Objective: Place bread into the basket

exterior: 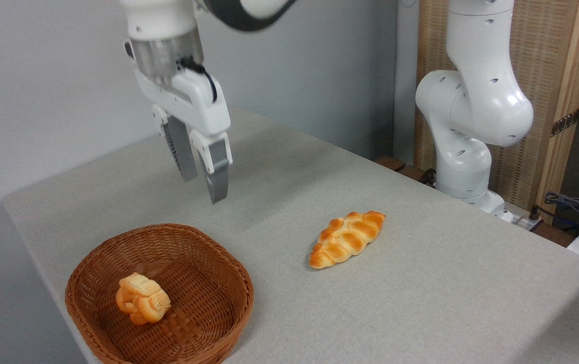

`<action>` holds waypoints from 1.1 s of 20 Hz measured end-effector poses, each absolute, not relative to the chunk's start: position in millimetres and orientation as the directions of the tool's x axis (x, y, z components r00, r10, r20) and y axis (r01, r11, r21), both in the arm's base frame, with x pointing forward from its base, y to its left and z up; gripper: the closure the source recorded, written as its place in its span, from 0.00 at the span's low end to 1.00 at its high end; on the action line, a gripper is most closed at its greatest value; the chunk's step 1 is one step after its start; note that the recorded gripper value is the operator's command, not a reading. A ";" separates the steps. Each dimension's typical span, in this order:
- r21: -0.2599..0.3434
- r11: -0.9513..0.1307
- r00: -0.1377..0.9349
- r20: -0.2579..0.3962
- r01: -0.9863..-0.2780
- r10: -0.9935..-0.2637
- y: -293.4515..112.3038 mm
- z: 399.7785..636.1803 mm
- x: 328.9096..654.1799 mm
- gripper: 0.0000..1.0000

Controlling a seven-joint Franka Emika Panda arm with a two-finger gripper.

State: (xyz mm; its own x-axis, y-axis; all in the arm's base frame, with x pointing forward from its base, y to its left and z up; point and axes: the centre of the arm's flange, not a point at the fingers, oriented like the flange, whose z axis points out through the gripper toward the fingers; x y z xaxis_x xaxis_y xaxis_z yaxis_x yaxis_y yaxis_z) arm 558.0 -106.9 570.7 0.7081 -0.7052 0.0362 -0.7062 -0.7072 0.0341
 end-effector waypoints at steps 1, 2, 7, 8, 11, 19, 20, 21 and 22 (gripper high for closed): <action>0.031 -0.714 0.714 0.036 -0.700 -0.699 -100.2 579.0 558.8 0.00; 0.030 -0.718 0.719 0.038 -0.695 -0.694 -95.0 582.7 559.6 0.00; 0.018 -0.739 0.739 0.053 -0.673 -0.672 -68.5 594.0 564.8 0.00; 0.016 -0.740 0.740 0.055 -0.672 -0.671 -67.9 595.2 565.0 0.00; 0.013 -0.740 0.739 0.060 -0.673 -0.671 -68.1 598.1 565.7 0.00; 0.009 -0.738 0.737 0.064 -0.675 -0.673 -70.2 600.5 566.6 0.00; 0.009 -0.737 0.736 0.065 -0.675 -0.674 -70.4 600.8 566.6 0.00; 0.009 -0.737 0.736 0.065 -0.675 -0.674 -70.4 600.8 566.7 0.00; 0.009 -0.737 0.736 0.065 -0.675 -0.674 -70.4 600.9 566.7 0.00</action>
